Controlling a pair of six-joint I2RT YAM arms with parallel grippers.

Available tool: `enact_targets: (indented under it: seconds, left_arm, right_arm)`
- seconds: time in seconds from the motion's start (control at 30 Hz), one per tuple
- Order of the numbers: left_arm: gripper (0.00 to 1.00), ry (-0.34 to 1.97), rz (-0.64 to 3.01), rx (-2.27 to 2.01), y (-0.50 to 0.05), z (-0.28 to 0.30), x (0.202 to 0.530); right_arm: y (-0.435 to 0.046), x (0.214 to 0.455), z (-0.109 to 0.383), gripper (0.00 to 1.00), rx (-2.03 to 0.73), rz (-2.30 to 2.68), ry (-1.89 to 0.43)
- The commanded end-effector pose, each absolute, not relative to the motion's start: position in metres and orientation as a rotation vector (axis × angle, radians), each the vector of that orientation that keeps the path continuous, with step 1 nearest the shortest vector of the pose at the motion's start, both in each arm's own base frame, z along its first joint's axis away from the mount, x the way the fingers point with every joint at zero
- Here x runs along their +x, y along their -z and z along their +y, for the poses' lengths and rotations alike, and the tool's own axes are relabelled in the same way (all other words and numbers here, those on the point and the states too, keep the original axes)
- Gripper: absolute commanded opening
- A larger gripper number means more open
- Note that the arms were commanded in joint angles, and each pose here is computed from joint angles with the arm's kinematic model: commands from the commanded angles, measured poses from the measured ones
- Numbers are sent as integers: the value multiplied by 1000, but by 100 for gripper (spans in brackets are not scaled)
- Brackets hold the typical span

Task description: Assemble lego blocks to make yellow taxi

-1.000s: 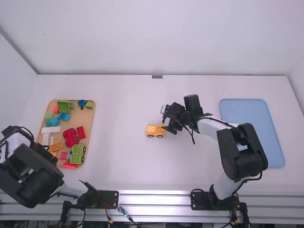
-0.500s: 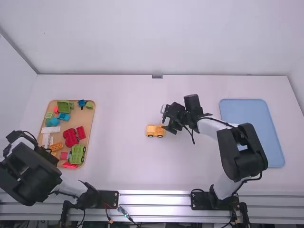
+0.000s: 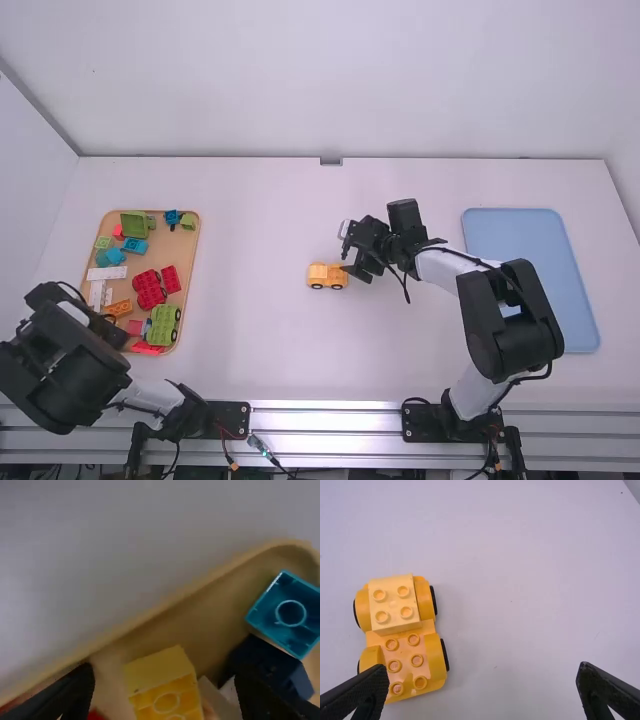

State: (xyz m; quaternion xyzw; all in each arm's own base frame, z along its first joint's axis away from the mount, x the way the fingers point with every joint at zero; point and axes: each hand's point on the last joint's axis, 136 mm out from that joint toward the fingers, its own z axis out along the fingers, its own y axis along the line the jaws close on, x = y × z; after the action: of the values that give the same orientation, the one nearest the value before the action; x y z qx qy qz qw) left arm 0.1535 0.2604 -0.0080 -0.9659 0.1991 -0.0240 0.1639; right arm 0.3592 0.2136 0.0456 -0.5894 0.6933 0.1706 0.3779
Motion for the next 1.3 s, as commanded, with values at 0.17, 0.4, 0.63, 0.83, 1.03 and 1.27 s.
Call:
enact_targets:
  seconds: [0.17,0.4,0.63,0.83,1.03,1.27]
  left_arm:
    - [76,-13,606,-2827,-3,257,147]
    - [76,-16,682,-2864,2,275,163]
    - [84,-93,616,-3047,0,259,154]
    - [72,-94,514,-3067,10,253,150]
    - [47,-4,549,-3011,31,251,156]
    - [30,0,553,-3005,38,248,154]
  right_arm:
    - [-53,359,216,99,-1503,1747,-437]
    - [-54,358,216,99,-1504,1744,-441]
    - [-53,358,216,99,-1505,1747,-442]
    - [-55,356,218,99,-1505,1735,-463]
    - [-55,356,218,99,-1506,1736,-467]
    - [-55,352,226,99,-1525,1719,-472]
